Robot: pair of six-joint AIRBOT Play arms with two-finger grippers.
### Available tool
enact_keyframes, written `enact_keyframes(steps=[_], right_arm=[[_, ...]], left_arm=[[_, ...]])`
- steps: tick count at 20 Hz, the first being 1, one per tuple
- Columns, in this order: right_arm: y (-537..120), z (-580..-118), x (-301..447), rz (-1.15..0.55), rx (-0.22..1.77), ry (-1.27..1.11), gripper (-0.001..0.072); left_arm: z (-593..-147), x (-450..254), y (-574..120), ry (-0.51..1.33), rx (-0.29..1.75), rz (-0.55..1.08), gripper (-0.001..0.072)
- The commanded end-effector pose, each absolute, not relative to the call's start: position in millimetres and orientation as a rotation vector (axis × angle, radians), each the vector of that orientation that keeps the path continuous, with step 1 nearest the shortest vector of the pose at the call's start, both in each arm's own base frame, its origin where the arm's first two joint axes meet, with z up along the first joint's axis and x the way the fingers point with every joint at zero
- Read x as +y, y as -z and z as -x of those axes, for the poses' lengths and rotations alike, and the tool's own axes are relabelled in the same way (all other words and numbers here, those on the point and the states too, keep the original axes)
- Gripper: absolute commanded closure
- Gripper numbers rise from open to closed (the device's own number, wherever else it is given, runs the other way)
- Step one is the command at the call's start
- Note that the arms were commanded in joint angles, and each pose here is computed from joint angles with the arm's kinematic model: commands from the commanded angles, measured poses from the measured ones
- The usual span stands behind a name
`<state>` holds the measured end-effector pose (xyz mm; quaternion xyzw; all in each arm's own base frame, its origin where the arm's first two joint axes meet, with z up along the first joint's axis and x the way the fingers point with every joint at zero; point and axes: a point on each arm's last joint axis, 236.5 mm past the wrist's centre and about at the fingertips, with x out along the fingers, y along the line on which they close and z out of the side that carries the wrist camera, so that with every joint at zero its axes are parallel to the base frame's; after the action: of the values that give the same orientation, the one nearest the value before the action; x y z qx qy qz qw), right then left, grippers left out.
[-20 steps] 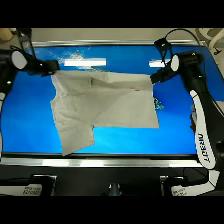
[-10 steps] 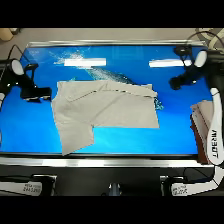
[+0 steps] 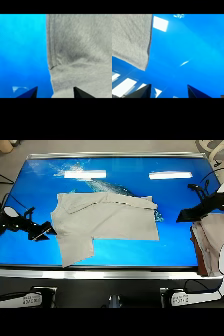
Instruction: Fold the shirts.
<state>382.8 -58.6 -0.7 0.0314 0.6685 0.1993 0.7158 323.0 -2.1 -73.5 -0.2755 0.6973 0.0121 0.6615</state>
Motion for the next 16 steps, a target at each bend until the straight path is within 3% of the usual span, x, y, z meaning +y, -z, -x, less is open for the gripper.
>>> enact_keyframes(steps=[1, 9, 10, 13, 14, 16], right_arm=[[10.2, -380.0, -50.0, -0.11, 1.469, -0.483, 0.022], [39.8, -359.0, -27.6, -0.211, 1.517, -0.545, 0.0221], [44.4, -355.4, -26.5, -0.218, 1.528, -0.546, 0.022], [56.4, -344.8, -20.3, -0.233, 1.546, -0.572, 0.0218], [62.0, -341.8, -15.2, -0.248, 1.542, -0.589, 0.0195], [76.5, -341.7, -6.1, -0.303, 1.519, -0.575, 0.0179]], left_arm=[[-331.3, -2.4, 91.3, -0.039, 1.524, 0.681, 0.0166], [-344.0, -10.8, 102.4, 0.005, 1.495, 0.715, 0.0205], [-345.7, -10.6, 102.1, 0.004, 1.488, 0.717, 0.0277], [-346.5, -11.1, 101.5, 0.011, 1.483, 0.714, 0.0606], [-347.6, -12.7, 100.5, 0.025, 1.478, 0.713, 0.0676], [-351.6, -18.8, 96.5, 0.055, 1.461, 0.733, 0.0677]])
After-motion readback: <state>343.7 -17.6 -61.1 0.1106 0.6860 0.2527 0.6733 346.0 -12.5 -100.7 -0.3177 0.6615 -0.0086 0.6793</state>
